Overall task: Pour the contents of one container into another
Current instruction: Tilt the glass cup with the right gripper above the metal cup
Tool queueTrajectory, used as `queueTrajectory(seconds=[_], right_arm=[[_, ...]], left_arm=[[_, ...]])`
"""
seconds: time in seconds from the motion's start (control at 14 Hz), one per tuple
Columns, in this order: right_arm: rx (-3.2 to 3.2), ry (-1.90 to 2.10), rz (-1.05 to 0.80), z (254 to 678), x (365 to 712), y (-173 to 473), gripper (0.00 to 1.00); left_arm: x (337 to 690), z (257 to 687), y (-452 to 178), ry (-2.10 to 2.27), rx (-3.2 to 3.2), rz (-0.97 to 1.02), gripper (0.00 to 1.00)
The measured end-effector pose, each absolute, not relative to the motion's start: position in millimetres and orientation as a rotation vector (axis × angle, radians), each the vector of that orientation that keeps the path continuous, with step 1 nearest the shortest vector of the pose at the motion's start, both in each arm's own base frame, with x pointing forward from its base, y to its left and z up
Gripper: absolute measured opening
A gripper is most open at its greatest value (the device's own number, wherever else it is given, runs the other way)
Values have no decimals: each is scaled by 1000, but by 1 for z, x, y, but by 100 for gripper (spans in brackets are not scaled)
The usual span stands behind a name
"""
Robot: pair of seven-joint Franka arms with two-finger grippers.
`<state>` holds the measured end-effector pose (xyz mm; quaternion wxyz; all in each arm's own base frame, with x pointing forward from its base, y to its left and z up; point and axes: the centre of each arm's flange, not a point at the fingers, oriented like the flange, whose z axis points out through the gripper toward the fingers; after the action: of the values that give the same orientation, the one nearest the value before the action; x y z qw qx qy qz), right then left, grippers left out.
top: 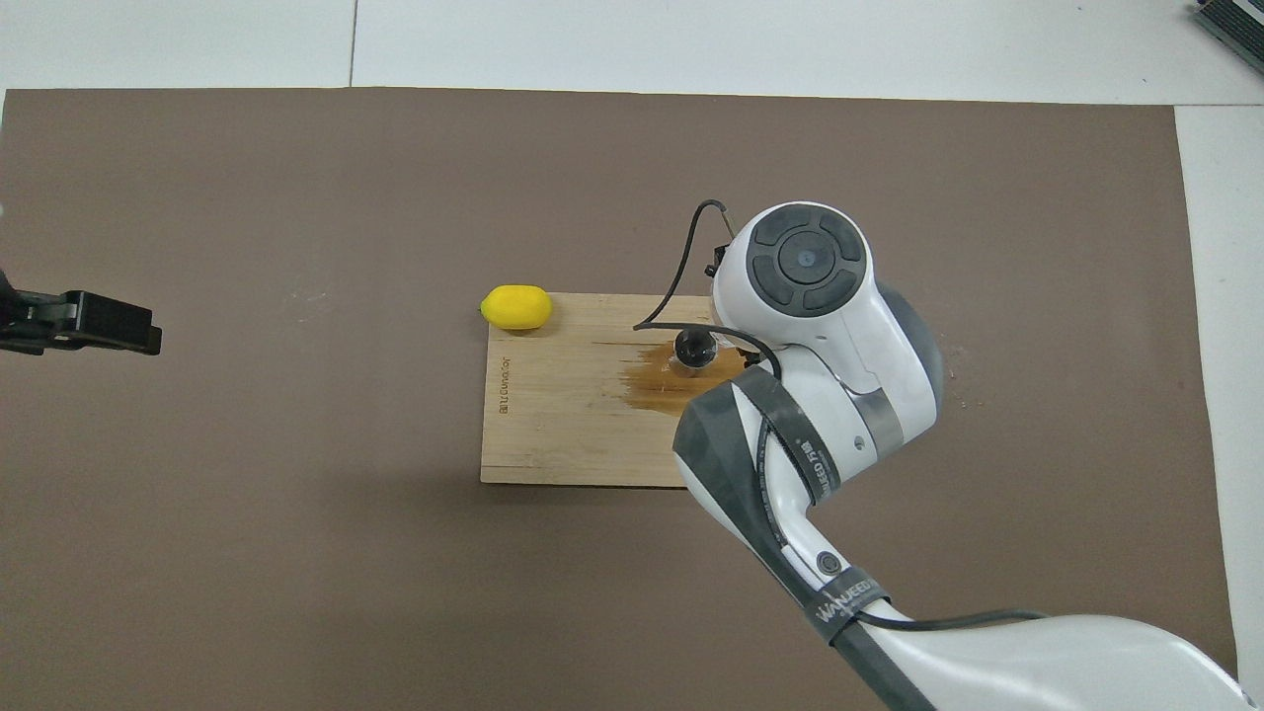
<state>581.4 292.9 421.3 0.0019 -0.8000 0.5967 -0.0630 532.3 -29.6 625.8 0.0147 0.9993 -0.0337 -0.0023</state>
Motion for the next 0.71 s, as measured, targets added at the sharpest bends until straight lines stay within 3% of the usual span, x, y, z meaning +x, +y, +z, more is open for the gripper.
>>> queueTrajectory(seconds=[0.71], right_arm=[[-2634,1766,-364,422,571,312,51]], left_arm=[[532,626,-30,-105,3110,-7,100]])
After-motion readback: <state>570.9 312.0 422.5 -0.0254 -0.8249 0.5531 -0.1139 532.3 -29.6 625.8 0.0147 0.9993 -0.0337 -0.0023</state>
